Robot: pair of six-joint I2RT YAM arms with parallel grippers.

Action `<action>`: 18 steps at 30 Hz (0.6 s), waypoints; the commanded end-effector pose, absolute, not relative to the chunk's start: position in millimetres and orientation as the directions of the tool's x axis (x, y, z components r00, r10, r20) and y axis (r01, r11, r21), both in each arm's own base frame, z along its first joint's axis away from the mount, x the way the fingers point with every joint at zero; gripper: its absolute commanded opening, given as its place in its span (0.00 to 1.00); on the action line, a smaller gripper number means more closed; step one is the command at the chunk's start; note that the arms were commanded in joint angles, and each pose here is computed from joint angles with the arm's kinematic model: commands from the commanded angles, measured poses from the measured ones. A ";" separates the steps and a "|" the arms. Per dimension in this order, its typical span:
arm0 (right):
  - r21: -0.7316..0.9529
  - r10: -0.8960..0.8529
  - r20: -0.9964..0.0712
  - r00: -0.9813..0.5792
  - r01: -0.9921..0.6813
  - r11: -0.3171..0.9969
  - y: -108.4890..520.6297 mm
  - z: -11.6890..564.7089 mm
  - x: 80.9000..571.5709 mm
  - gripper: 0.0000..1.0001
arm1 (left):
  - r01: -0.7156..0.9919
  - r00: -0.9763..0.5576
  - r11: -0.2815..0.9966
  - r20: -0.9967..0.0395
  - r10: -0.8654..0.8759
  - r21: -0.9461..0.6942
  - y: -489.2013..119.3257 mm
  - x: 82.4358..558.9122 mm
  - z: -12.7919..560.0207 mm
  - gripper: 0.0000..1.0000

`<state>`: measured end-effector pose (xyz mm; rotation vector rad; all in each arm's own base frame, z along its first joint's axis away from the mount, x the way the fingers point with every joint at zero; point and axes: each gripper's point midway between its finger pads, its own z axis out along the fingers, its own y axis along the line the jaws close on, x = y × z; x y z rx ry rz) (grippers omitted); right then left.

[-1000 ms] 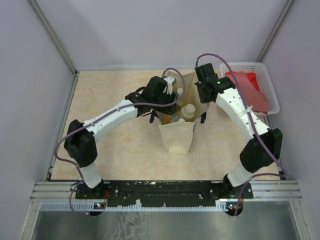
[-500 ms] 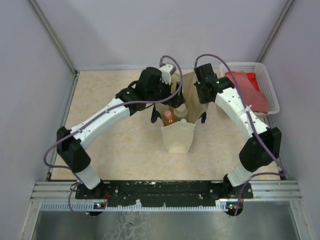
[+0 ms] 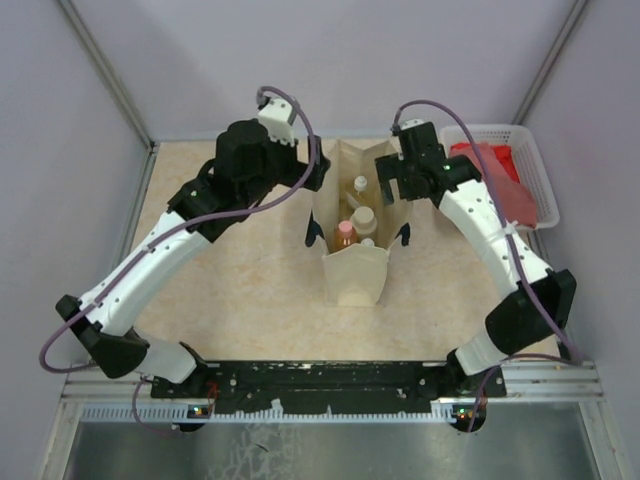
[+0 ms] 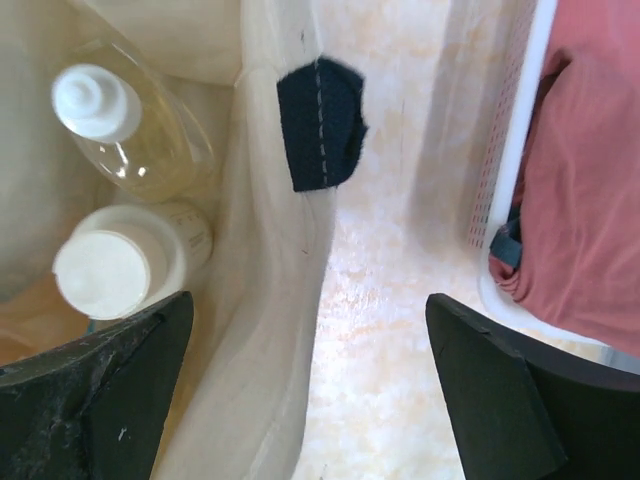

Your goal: Place the personal care products into the canvas bag

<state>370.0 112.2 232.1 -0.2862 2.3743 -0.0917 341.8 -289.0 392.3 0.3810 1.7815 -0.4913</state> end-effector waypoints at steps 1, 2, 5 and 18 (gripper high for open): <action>-0.081 -0.122 -0.869 -0.479 -0.105 0.991 106.8 319.8 377.6 0.99 | 0.355 -0.234 0.929 -0.972 -0.019 -0.103 -236.1 345.0 400.2 1.00; -0.071 -0.102 -0.890 -0.445 -0.086 0.994 103.7 328.7 376.8 0.99 | 0.344 -0.234 0.932 -0.972 -0.030 -0.111 -230.0 344.5 401.4 1.00; -0.024 -0.032 -0.949 -0.312 -0.027 0.999 94.5 358.1 374.2 0.99 | 0.299 -0.246 0.944 -0.967 -0.061 -0.136 -210.5 345.4 400.6 1.00; 0.063 0.078 -0.988 -0.130 0.116 0.991 60.9 382.8 349.2 0.99 | 0.346 -0.274 0.929 -0.961 -0.034 -0.131 -209.9 341.1 390.5 1.00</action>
